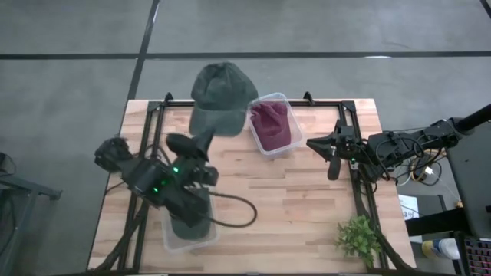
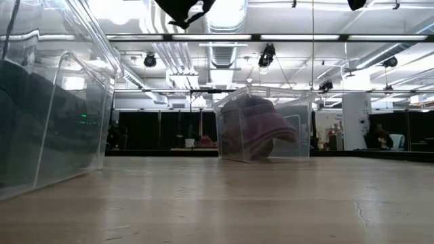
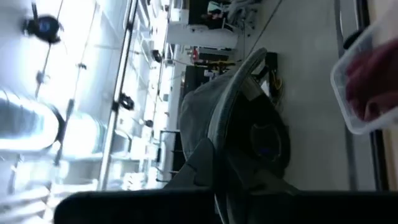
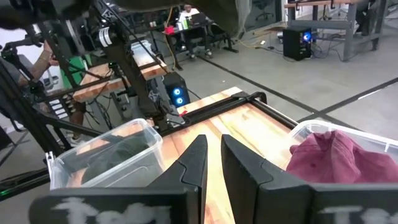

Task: Pick & Place hat
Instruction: Put the green cap into the bottom transparent bin

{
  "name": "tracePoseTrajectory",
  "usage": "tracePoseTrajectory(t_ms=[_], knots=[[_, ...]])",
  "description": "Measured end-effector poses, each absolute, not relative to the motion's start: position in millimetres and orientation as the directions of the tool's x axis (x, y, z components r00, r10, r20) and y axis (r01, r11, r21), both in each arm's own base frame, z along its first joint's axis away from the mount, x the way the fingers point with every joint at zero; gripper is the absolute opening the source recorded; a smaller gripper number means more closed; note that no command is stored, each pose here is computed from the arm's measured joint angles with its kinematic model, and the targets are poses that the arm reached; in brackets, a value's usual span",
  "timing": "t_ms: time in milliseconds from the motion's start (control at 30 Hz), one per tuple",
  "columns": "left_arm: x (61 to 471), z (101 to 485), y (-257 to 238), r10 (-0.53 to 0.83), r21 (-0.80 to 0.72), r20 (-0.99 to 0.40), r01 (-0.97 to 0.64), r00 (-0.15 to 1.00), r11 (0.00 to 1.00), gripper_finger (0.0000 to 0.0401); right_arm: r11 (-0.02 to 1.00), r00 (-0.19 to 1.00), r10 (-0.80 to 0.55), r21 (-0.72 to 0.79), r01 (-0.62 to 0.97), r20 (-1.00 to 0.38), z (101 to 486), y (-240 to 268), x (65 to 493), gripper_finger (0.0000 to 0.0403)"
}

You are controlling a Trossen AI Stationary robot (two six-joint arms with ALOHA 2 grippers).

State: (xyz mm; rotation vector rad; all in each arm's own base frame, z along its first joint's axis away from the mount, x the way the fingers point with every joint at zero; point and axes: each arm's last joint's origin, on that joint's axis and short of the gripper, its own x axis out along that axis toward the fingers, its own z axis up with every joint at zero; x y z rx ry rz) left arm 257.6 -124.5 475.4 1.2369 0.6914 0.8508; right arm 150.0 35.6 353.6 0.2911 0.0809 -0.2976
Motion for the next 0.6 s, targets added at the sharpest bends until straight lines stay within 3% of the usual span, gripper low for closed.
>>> tracePoseTrajectory(t_ms=[300, 467, 600], knots=[[260.2, 461.1, -129.5, 0.846, 0.992, 0.000, -0.109, 0.533, 0.069, 0.0006, 0.915, 0.953, -0.277, 0.271, 0.300, -0.121, 353.6, 35.6, 150.0, 0.0043], [259.4, 460.9, -131.6, 0.842, 0.949, -0.002, -0.263, 0.540, 0.171, 0.0006, 0.915, 0.953, -0.277, 0.271, 0.300, -0.121, 353.6, 35.6, 150.0, 0.0043], [259.8, 450.5, -139.7, 0.813, 0.916, -0.060, -0.292, 0.579, 0.276, 0.0006, 0.915, 0.953, -0.277, 0.271, 0.300, -0.121, 353.6, 35.6, 150.1, 0.0043]])
